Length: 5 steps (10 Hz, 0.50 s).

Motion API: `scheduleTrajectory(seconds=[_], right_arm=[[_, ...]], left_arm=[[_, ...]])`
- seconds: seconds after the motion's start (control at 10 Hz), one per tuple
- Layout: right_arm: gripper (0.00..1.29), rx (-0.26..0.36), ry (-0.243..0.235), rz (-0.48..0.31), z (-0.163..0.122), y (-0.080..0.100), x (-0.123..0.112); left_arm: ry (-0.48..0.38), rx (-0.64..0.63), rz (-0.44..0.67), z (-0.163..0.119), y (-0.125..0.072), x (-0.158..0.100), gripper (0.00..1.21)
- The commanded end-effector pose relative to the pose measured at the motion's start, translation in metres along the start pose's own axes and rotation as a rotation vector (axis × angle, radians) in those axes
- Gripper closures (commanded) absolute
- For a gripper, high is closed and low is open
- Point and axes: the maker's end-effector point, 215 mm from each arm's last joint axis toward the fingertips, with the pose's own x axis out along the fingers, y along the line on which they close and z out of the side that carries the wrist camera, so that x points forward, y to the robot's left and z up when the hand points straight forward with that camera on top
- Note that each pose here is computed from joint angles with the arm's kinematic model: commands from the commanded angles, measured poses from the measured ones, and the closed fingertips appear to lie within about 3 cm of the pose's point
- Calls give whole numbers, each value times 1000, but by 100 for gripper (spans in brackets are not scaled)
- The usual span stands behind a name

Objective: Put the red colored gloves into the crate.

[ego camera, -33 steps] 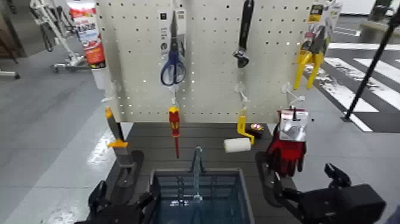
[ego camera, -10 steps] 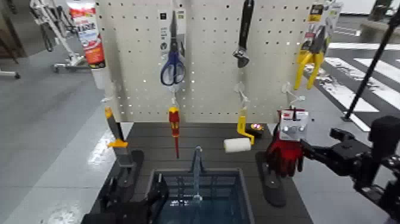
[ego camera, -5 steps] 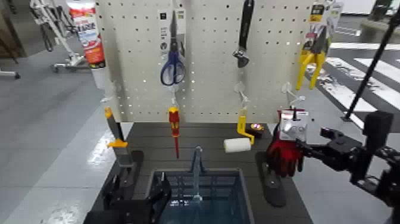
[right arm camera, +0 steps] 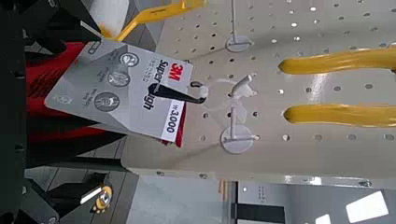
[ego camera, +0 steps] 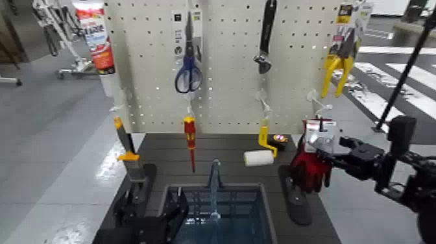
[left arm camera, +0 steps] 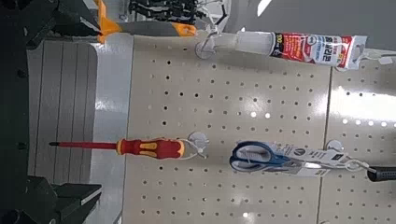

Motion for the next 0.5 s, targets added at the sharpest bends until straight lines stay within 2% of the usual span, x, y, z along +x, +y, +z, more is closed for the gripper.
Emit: scheduleTrajectory(seconds=[0.1, 0.5], right_arm=[[16, 9, 10, 78, 2, 15, 16], [18, 24, 20, 141, -1, 27, 26]], left_arm=[[0, -1, -2, 0, -1, 1, 12], [-3, -1, -3, 1, 0, 2, 12]])
